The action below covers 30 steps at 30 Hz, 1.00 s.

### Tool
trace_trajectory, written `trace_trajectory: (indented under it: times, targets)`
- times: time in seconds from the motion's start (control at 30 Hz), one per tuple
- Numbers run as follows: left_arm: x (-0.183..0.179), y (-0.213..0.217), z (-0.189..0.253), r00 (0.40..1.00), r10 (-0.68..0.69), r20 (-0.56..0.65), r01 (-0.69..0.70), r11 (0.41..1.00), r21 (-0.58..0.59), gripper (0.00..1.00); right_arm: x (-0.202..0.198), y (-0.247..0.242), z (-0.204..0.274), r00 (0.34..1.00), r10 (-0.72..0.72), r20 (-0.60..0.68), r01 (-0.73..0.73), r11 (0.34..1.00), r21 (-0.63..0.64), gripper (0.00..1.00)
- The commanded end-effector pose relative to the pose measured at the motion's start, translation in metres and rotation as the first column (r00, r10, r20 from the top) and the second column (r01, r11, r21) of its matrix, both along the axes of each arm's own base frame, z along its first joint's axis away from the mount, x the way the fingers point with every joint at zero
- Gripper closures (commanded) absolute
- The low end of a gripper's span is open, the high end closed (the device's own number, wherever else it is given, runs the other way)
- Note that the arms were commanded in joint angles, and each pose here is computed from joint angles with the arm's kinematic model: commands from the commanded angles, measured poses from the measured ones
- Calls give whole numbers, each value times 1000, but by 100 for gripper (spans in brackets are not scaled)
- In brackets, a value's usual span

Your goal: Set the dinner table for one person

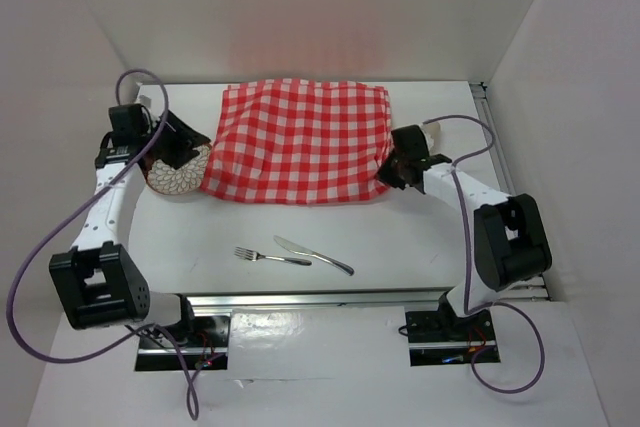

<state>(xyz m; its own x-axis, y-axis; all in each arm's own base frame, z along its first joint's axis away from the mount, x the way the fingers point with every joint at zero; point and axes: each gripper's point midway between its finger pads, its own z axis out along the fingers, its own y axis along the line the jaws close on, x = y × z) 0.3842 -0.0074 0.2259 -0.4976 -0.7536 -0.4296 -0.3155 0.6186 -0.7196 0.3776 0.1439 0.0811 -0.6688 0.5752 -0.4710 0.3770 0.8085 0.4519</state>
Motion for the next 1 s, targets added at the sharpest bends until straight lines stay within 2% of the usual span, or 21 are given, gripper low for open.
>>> trace_trajectory:
  times: [0.0, 0.07, 0.1, 0.13, 0.17, 0.23, 0.27, 0.33, 0.37, 0.4, 0.5, 0.53, 0.63, 0.7, 0.73, 0.77, 0.83, 0.93, 0.97]
  targets:
    - [-3, -19, -33, 987, -134, -88, 140, 988, 64, 39, 1, -28, 15, 999, -5, 48, 5, 1000, -17, 100]
    - [-3, -40, -51, 968, -209, -137, 219, 974, 56, 47, 0, -35, 12, 998, 35, 48, -34, 999, -21, 100]
    - [-3, -43, -61, 962, -217, -167, 232, 970, 73, 61, 6, -41, 18, 997, 38, 63, -37, 999, -22, 100]
    - [-3, -51, -68, 954, -234, -186, 252, 965, 76, 66, 3, -39, 9, 997, 67, 25, -67, 997, -28, 100]
    - [-3, -53, -78, 948, -238, -212, 259, 963, 74, 70, 3, -38, 9, 996, 91, 17, -91, 996, -22, 94]
    - [-4, -53, -96, 939, -225, -258, 260, 959, 109, 75, 7, -32, 17, 988, 149, 30, -148, 988, -37, 76]
    - [-7, -59, -105, 928, -235, -289, 280, 952, 125, 76, 5, -26, 17, 984, 176, 31, -175, 984, -46, 56]
    - [-7, -56, -119, 916, -201, -348, 272, 948, 168, 85, 5, -16, 27, 976, 213, 48, -209, 975, -70, 39]
    - [-9, -55, -122, 912, -191, -363, 271, 945, 184, 85, 2, -19, 30, 978, 206, 41, -203, 976, -79, 30]
    - [-12, -56, -124, 908, -184, -377, 273, 942, 198, 85, -3, -16, 33, 976, 212, 40, -208, 974, -88, 27]
    - [-11, -40, -117, 925, -101, -366, 211, 939, 274, 79, -11, -34, 45, 993, 116, 38, -111, 986, -124, 26]
    - [-11, -38, -115, 929, -103, -355, 215, 931, 294, 79, -10, -43, 51, 997, 62, 54, -54, 988, -146, 28]
    - [4, -41, -95, 946, -125, -299, 222, 922, 317, 78, -10, -53, 68, 993, 18, 121, 0, 989, -148, 49]
    - [11, -41, -97, 938, -125, -323, 230, 922, 312, 79, -1, -60, 76, 990, 8, 144, 13, 990, -143, 71]
    - [14, -45, -95, 937, -133, -324, 238, 920, 312, 79, 4, -57, 79, 989, 15, 149, 5, 991, -134, 75]
    - [20, -45, -88, 941, -133, -311, 234, 920, 315, 79, 15, -64, 92, 986, -13, 165, 37, 989, -146, 78]
    - [20, -51, -85, 939, -151, -308, 249, 918, 308, 79, 18, -73, 81, 994, -46, 100, 65, 977, -201, 78]
    - [17, -52, -89, 934, -158, -319, 257, 919, 299, 78, 28, -98, 83, 992, -92, 88, 117, 933, -339, 79]
    - [16, -54, -87, 937, -165, -308, 259, 920, 294, 78, 28, -115, 82, 989, -122, 86, 148, 892, -427, 78]
